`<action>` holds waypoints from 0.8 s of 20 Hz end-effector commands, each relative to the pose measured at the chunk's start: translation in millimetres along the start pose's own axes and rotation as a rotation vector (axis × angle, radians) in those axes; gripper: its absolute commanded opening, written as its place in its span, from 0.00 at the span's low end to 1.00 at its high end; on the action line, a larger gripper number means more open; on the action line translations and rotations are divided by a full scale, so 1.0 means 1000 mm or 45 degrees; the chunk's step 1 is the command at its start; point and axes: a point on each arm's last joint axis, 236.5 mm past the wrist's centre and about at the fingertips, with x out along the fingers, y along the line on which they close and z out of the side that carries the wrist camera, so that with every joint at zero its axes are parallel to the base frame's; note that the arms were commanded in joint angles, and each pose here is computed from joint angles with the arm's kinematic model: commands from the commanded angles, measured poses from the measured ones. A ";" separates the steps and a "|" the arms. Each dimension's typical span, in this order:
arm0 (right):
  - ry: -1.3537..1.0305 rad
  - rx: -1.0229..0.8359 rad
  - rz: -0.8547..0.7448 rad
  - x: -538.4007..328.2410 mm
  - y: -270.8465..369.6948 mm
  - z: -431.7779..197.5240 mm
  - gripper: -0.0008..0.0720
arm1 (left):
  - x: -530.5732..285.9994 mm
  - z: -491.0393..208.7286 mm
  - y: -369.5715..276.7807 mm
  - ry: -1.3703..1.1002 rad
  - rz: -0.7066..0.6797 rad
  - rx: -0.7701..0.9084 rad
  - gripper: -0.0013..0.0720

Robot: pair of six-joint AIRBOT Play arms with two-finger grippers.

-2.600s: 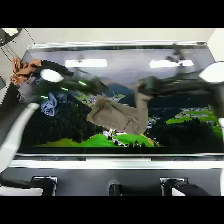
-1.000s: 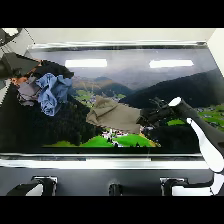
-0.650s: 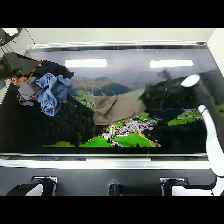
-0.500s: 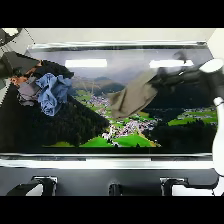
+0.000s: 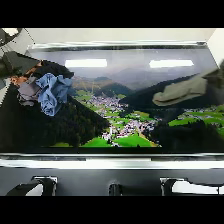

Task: Fold the shirts.

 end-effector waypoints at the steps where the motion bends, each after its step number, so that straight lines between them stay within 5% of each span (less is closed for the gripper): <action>1: -0.128 0.138 -0.280 -0.049 -0.093 0.023 0.07 | 0.000 0.000 -0.001 0.001 -0.001 0.001 0.05; 8: 0.179 0.492 -0.894 -0.104 -0.244 -0.066 0.07 | 0.000 0.000 0.000 0.000 -0.001 0.000 0.05; 16: 0.381 0.626 -1.104 -0.080 -0.302 -0.180 0.07 | 0.005 -0.005 -0.011 0.023 -0.030 0.015 0.05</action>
